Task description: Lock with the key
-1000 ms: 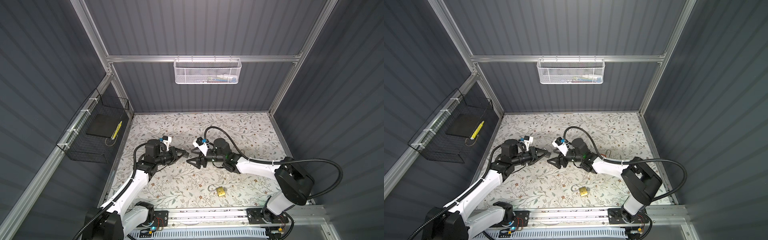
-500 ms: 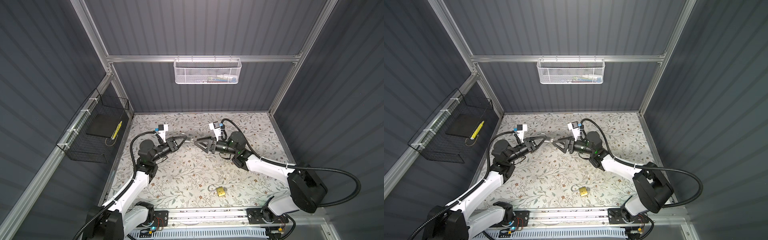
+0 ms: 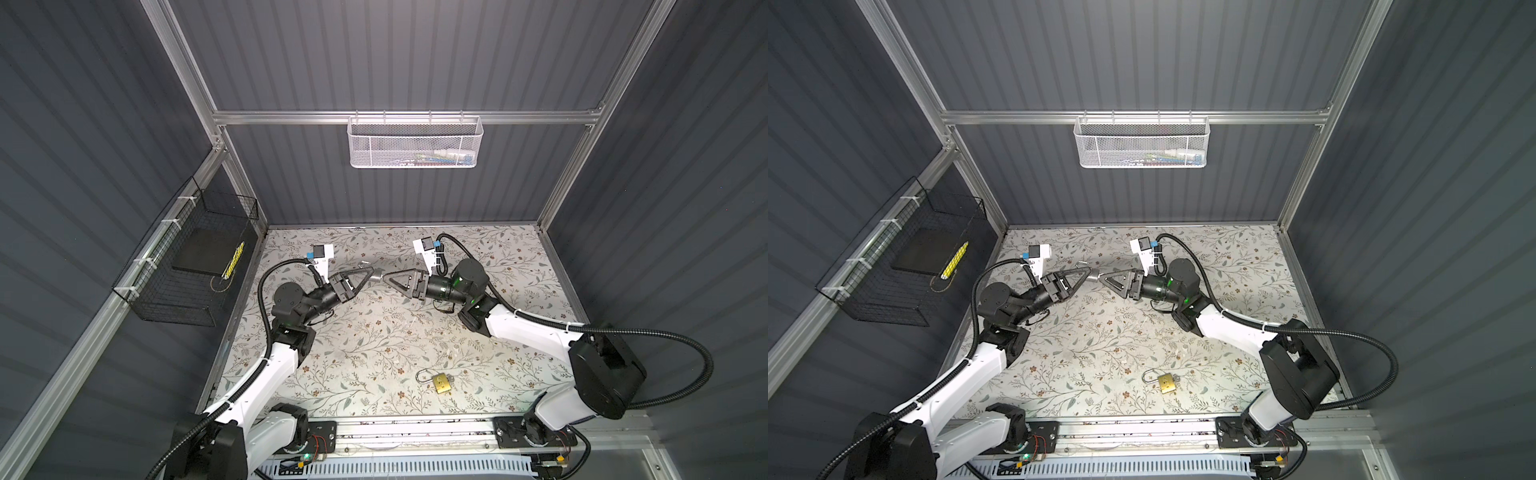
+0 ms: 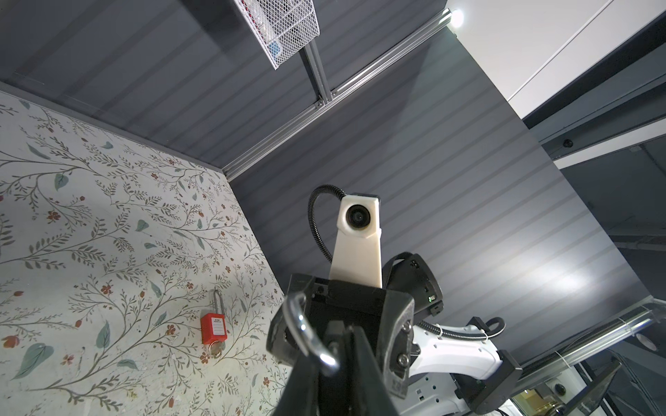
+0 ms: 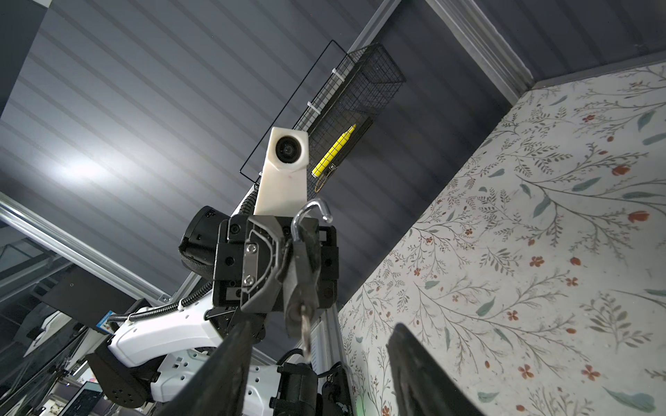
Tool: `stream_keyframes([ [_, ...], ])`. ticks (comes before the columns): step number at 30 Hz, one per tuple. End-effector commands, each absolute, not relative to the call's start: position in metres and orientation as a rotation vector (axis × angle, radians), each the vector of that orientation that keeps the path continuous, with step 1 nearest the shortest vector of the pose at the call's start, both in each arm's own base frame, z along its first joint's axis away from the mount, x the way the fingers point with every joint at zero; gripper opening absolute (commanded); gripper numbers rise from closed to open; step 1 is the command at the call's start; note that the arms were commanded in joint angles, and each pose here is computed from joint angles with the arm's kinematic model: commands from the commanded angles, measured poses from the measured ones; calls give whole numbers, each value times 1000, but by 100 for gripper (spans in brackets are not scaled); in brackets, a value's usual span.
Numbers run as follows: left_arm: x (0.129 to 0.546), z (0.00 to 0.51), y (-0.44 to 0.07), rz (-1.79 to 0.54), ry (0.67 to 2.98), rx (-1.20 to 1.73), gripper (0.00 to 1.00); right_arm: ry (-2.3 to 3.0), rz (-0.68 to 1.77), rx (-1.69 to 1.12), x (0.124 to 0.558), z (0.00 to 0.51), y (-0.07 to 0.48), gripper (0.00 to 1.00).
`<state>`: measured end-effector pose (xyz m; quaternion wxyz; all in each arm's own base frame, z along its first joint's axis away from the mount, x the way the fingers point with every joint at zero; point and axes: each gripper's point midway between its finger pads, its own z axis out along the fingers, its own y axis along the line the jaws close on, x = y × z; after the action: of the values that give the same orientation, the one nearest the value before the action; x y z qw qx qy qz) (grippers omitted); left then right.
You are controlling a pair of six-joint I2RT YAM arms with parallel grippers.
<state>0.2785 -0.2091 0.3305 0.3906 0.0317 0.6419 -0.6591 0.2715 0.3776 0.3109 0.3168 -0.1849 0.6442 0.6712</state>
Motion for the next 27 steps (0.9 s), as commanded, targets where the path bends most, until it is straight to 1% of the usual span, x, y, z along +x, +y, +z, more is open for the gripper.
stream_keyframes([
  [1, 268, 342, -210, -1693, 1580, 142, 0, 1648, 1793, -546, 266, 325, 386, 58],
  [4, 267, 341, -210, -1698, 1583, 144, 0, 1643, 1807, -548, 267, 327, 390, 47],
  [7, 265, 341, -210, -1700, 1584, 145, 0, 1631, 1813, -548, 267, 329, 391, 39],
  [9, 264, 341, -210, -1699, 1584, 148, 0, 1618, 1816, -553, 266, 331, 392, 36],
  [15, 262, 338, -211, -1692, 1606, 156, 0, 1609, 1834, -574, 265, 333, 396, 29],
  [16, 262, 338, -211, -1691, 1605, 157, 0, 1610, 1835, -578, 265, 333, 396, 26],
  [20, 262, 337, -211, -1691, 1612, 156, 0, 1620, 1837, -579, 265, 334, 398, 8],
  [23, 263, 335, -211, -1688, 1625, 153, 1, 1614, 1831, -578, 265, 335, 397, 6],
  [24, 263, 335, -211, -1683, 1628, 150, 11, 1611, 1830, -578, 264, 336, 397, 5],
  [25, 263, 335, -211, -1680, 1630, 149, 28, 1608, 1830, -579, 264, 337, 396, 5],
  [26, 264, 334, -211, -1677, 1634, 144, 38, 1606, 1830, -579, 264, 338, 396, 3],
  [27, 264, 334, -210, -1670, 1636, 142, 41, 1609, 1829, -570, 264, 338, 395, 0],
])
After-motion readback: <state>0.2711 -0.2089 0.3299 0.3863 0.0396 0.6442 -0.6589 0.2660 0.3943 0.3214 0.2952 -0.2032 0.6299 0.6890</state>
